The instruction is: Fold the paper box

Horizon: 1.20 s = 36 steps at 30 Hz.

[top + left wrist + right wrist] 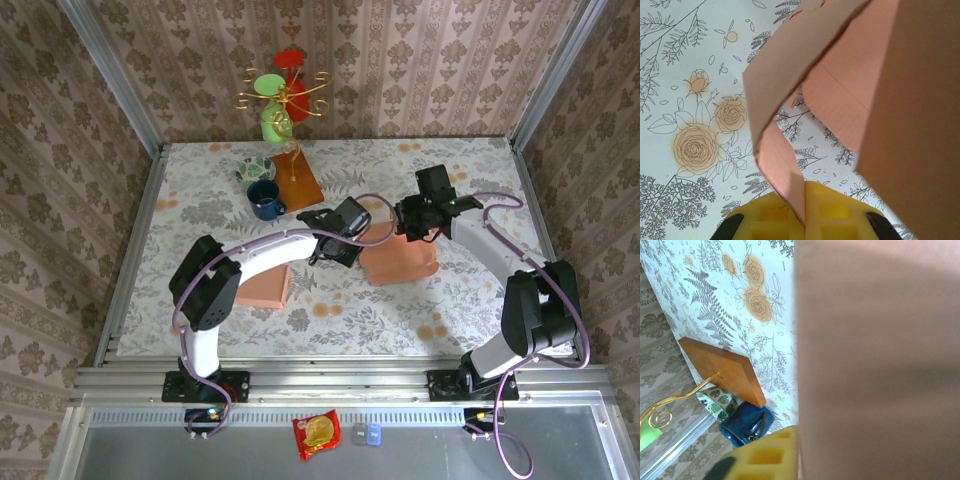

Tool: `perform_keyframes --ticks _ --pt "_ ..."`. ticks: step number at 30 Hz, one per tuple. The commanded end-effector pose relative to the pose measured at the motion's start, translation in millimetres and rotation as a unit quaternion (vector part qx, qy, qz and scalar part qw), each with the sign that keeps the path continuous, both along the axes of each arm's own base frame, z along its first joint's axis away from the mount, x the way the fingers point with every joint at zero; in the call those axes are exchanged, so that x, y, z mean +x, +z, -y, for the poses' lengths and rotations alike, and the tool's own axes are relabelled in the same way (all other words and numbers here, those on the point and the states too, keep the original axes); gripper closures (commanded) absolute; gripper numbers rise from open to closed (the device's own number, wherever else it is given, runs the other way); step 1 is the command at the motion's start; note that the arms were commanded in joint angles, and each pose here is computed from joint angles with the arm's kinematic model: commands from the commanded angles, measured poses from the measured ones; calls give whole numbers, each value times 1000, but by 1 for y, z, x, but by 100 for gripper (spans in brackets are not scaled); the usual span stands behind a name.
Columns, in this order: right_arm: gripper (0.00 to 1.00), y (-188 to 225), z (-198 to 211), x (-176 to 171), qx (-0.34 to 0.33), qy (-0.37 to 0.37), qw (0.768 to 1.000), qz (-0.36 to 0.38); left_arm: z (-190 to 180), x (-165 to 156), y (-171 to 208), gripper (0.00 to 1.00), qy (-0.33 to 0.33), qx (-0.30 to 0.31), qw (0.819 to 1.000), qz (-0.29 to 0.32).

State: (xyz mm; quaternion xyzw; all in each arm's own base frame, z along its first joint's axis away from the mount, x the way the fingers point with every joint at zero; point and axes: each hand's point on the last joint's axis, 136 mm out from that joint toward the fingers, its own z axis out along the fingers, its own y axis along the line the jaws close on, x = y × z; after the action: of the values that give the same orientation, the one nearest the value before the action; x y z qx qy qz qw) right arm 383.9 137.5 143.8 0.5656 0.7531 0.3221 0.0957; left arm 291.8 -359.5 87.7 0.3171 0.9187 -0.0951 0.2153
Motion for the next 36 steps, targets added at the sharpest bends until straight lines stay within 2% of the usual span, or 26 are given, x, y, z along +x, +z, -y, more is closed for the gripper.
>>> perform_keyframes --ticks 1,4,7,15,27,30,36 --pt "64 32 4 9 -27 22 998 60 -3 -6 20 100 25 -37 998 -45" --pt "54 44 7 8 -29 23 995 92 -8 -17 21 100 39 -48 994 -88" --pt "49 46 3 4 -21 30 994 104 -11 -25 23 100 52 -57 989 -122" --pt "48 35 -8 -1 -12 41 994 97 -9 -32 33 100 57 -69 984 -152" --pt "78 20 -19 3 -21 56 994 93 -7 -33 37 100 57 -72 983 -159" --pt "82 17 -18 3 -25 57 994 91 -7 -34 37 100 57 -72 983 -160" --pt "82 9 -17 6 -25 56 994 91 -8 -35 37 100 54 -70 983 -159"
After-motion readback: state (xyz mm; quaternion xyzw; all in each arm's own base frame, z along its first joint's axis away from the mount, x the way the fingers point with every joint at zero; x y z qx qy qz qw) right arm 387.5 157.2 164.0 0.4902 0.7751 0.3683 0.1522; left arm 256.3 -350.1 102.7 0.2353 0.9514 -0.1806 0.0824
